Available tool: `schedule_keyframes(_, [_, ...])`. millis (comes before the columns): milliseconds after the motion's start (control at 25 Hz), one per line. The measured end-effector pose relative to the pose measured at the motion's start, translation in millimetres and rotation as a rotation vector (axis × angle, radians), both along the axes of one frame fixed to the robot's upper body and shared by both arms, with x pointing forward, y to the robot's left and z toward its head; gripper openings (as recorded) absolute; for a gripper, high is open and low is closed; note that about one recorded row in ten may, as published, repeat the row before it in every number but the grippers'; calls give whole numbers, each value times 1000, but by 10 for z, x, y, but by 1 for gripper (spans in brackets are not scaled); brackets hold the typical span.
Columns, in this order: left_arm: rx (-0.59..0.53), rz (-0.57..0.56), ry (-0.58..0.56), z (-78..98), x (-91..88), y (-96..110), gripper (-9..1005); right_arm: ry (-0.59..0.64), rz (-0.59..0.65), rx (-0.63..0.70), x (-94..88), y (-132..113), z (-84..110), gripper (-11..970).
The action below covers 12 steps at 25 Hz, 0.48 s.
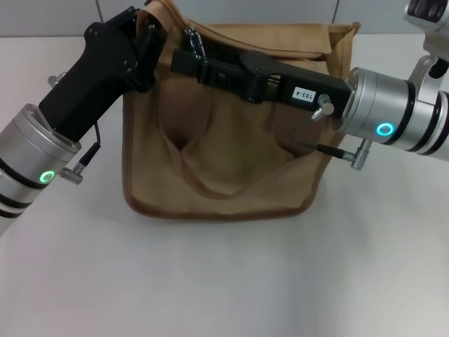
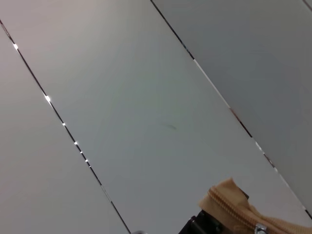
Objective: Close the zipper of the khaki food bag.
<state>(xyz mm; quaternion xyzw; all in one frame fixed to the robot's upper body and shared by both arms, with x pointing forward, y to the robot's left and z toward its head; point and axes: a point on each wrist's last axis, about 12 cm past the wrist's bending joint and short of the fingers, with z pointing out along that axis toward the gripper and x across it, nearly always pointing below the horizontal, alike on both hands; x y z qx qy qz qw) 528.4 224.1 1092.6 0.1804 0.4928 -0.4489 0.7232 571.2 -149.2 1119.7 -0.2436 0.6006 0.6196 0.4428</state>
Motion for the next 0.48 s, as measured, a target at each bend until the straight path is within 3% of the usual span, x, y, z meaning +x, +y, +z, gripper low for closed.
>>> schedule_keyframes(280, [2, -1, 1, 0, 3, -4, 33, 0, 0, -1, 6, 5, 5, 632])
schedule_keyframes(480, [2, 2, 3, -7, -4, 4, 34, 9, -17, 11, 14, -8, 1, 552])
